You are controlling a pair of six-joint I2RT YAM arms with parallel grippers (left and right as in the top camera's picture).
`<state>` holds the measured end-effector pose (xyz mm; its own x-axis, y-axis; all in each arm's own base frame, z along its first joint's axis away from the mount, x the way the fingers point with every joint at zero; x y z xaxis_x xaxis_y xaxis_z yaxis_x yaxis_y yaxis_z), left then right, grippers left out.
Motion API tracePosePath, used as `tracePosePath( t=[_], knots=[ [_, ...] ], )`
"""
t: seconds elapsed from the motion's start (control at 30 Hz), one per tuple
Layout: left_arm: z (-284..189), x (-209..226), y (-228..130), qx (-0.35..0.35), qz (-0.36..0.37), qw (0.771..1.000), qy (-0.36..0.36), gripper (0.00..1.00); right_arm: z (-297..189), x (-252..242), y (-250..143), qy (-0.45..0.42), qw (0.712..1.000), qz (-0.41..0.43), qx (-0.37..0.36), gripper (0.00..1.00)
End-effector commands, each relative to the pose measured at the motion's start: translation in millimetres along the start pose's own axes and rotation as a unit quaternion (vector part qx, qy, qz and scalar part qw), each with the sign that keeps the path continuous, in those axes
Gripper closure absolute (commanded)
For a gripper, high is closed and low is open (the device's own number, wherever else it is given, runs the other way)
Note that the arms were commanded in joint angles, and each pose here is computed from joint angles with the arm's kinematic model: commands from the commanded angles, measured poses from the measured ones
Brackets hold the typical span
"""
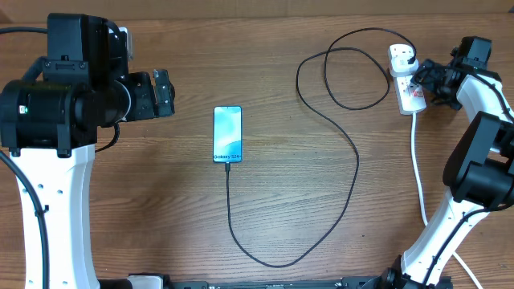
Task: Plug charger to phone and switch on socket
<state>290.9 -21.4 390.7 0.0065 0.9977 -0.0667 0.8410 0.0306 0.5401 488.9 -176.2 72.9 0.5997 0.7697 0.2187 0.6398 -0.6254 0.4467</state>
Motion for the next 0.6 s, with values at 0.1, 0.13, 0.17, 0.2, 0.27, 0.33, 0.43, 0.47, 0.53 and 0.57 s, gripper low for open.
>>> tracePosePath(
  t=[0.1,0.13,0.17,0.2,0.27,0.33,0.43,0.47,0.53,0.57],
  knots=[
    [-0.3,2.2,2.6,-0.004,0.000,1.000,0.006,0.01,14.0,15.5,-26.9,0.012,0.998,-0.041,0.048,0.00],
    [-0.2,2.2,2.6,-0.004,0.000,1.000,0.006,0.00,12.0,14.1,-26.4,0.005,0.998,-0.041,0.047,0.00],
    [-0.4,2.2,2.6,-0.004,0.000,1.000,0.006,0.00,9.5,13.4,-25.6,0.000,0.998,-0.041,0.046,0.00],
    [-0.1,2.2,2.5,-0.003,0.000,1.000,0.006,0.00,4.8,12.5,-23.4,-0.005,0.998,-0.041,0.045,0.00],
    [-0.4,2.1,2.6,-0.004,0.000,1.000,0.006,0.00,-10.3,13.8,-15.4,-0.014,0.998,-0.042,0.035,0.00],
    [-0.2,2.2,2.6,-0.004,0.000,1.000,0.006,0.01,-32.5,18.6,-3.9,-0.011,0.999,-0.042,0.019,0.00],
    [-0.2,2.2,2.6,-0.003,0.000,1.000,0.006,0.00,-76.4,28.9,16.9,0.002,0.999,-0.043,-0.015,0.00],
    [-0.2,2.2,2.6,-0.004,0.000,1.000,0.006,0.00,-93.8,32.3,23.5,0.006,0.999,-0.043,-0.027,0.00],
    [-0.2,2.2,2.6,-0.004,0.000,1.000,0.006,0.00,-130.2,39.5,33.0,0.016,0.998,-0.045,-0.049,0.00],
    [-0.4,2.2,2.6,-0.004,0.000,1.000,0.006,0.00,-151.3,43.7,35.7,0.021,0.997,-0.045,-0.059,0.00]
  ],
)
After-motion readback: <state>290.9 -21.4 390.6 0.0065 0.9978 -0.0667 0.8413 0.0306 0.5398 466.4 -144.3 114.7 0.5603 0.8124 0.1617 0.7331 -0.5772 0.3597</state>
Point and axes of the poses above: each gripper's point midway between its finger pads, its own z axis out along the fingers, its own x axis along the line the jaws close on, y = z × x, the point moved 6 cm from there along -z, back along the fingers, and after that the axes turned 7 degrees about z, right-handed, at the moved point
